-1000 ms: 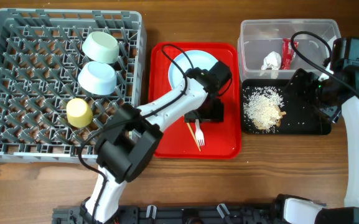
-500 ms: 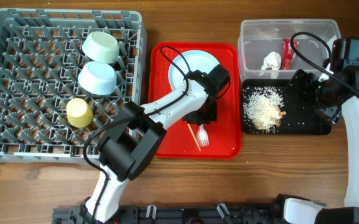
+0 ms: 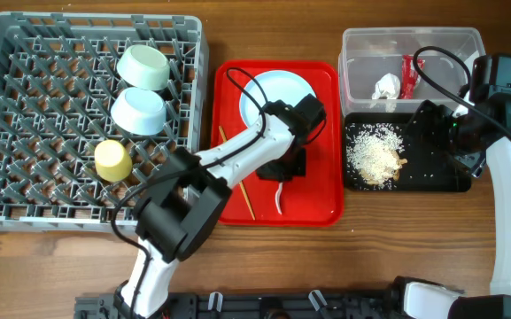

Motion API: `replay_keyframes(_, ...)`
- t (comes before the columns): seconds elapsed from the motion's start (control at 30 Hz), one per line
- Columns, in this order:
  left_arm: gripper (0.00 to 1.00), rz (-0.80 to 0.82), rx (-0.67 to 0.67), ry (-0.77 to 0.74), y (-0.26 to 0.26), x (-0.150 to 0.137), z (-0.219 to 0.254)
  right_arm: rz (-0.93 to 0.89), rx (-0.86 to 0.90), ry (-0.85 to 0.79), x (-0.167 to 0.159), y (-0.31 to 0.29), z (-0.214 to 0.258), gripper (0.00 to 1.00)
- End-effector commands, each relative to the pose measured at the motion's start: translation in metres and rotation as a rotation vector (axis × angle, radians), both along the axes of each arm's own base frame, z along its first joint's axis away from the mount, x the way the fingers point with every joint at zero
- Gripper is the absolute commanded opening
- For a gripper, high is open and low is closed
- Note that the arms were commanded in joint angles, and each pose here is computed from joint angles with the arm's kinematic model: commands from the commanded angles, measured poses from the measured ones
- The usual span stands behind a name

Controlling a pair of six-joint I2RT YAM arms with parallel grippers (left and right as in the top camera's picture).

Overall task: Sort waste into correct bins and load items into the dishwasher rack
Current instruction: 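Grasp the white plastic fork with the left gripper, stand it in rack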

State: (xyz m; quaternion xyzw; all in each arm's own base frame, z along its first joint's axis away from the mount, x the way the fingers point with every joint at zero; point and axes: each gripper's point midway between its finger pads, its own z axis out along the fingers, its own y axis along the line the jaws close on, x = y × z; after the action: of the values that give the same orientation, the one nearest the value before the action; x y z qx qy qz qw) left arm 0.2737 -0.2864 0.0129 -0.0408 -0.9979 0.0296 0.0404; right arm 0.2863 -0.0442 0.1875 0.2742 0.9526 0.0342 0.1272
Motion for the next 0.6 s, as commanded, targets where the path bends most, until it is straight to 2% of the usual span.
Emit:
replay_keyframes(0.0, 0.04, 0.031, -0.067, -0.103, 0.015, 0.015, 0.060, 0.011, -0.021, -0.012, -0.001, -0.002, 0.005, 0.99)
replay_keyframes(0.1, 0.04, 0.060, -0.102, -0.262, 0.060, 0.050, 0.116, 0.011, -0.021, -0.010, -0.002, -0.002, 0.004, 0.99)
replay_keyframes(0.17, 0.04, 0.070, -0.057, -0.363, 0.095, 0.071, 0.138, 0.011, -0.021, -0.009, -0.002, -0.002, 0.004, 0.99)
replay_keyframes(0.2, 0.04, 0.078, 0.032, -0.447, 0.139, 0.092, 0.152, 0.010, -0.020, -0.009, -0.002, -0.002, 0.004, 0.99)
replay_keyframes(0.37, 0.04, 0.179, 0.117, -0.480, 0.226, 0.134, 0.144, 0.011, -0.020, -0.009, -0.002, -0.002, 0.004, 0.99)
replay_keyframes(0.57, 0.04, 0.220, 0.129, -0.463, 0.240, 0.152, 0.119, 0.011, -0.020, -0.008, -0.002, -0.002, 0.004, 0.99)
